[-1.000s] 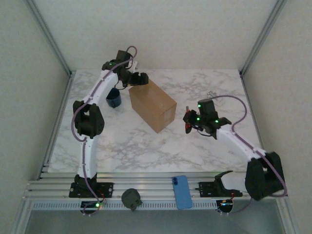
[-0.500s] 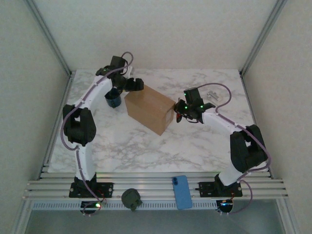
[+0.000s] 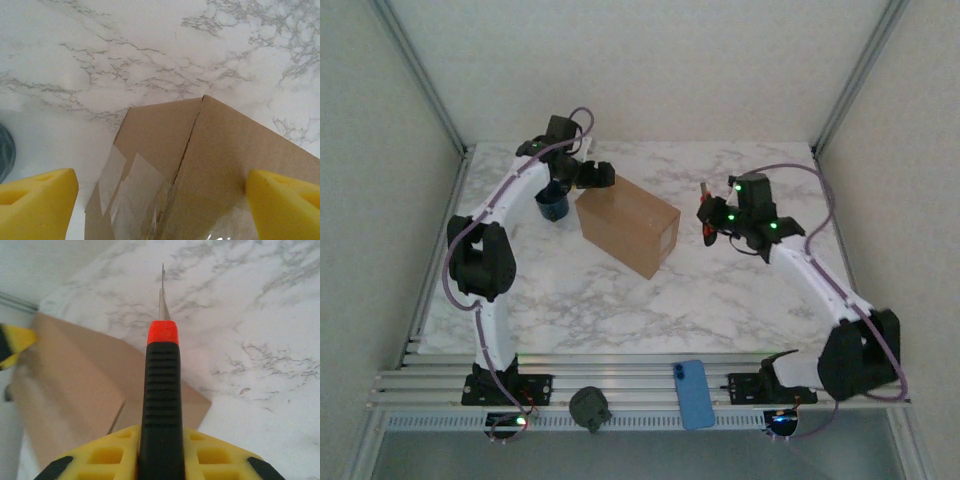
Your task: Unpack the express box
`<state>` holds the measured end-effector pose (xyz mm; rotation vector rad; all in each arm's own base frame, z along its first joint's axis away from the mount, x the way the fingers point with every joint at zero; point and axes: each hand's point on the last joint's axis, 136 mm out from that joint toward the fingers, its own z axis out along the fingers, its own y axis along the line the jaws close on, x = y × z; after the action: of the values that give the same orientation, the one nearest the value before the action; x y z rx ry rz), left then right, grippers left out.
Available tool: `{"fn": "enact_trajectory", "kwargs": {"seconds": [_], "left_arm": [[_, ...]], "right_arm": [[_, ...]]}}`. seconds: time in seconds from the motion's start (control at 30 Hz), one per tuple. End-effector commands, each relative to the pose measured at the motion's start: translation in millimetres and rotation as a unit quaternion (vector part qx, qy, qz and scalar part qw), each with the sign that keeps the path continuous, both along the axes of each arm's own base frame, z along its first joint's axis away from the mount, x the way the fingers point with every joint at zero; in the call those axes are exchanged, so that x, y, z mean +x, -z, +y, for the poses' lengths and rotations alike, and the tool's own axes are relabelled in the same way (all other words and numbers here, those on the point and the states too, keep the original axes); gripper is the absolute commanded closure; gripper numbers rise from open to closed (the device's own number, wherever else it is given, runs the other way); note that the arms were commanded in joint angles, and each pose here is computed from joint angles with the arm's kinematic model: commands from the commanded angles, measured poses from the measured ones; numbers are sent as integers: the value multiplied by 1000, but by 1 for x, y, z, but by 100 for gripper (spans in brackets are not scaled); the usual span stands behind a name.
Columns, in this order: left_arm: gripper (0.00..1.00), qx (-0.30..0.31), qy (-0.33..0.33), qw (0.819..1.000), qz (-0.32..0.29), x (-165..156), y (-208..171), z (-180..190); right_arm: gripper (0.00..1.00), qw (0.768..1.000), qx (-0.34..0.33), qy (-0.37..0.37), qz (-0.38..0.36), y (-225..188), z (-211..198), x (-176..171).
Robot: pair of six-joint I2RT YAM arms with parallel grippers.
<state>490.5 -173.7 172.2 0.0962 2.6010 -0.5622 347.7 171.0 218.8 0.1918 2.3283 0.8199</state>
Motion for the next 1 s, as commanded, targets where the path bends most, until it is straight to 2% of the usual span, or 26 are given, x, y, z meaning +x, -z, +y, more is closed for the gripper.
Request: {"fn": "enact_trajectory", "kwargs": {"seconds": [0.0, 0.13, 0.33, 0.53, 0.67, 0.77, 0.97], "left_arm": [[14, 31, 19, 998, 52, -19, 21, 1], [15, 24, 18, 998, 50, -21, 16, -1], [14, 17, 5, 1000, 21, -13, -3, 0], [11, -18, 2, 999, -28, 3, -48, -9], [10, -24, 5, 999, -43, 1, -67, -9], [10, -16, 9, 999, -38, -7, -66, -6], [10, 38, -13, 999, -19, -14, -36, 13]], "right_arm": [[100, 993, 37, -109, 20, -4, 21, -47], [100, 981, 122, -148, 38, -14, 38, -74], [100, 973, 179, -136, 48, -5, 41, -83], [100, 976, 172, -125, 50, 4, 35, -90], [100, 978, 166, -110, 63, 13, 29, -97], [100, 982, 155, -83, 66, 21, 21, -98], [100, 993, 104, 0, 57, 31, -4, -80]]}}
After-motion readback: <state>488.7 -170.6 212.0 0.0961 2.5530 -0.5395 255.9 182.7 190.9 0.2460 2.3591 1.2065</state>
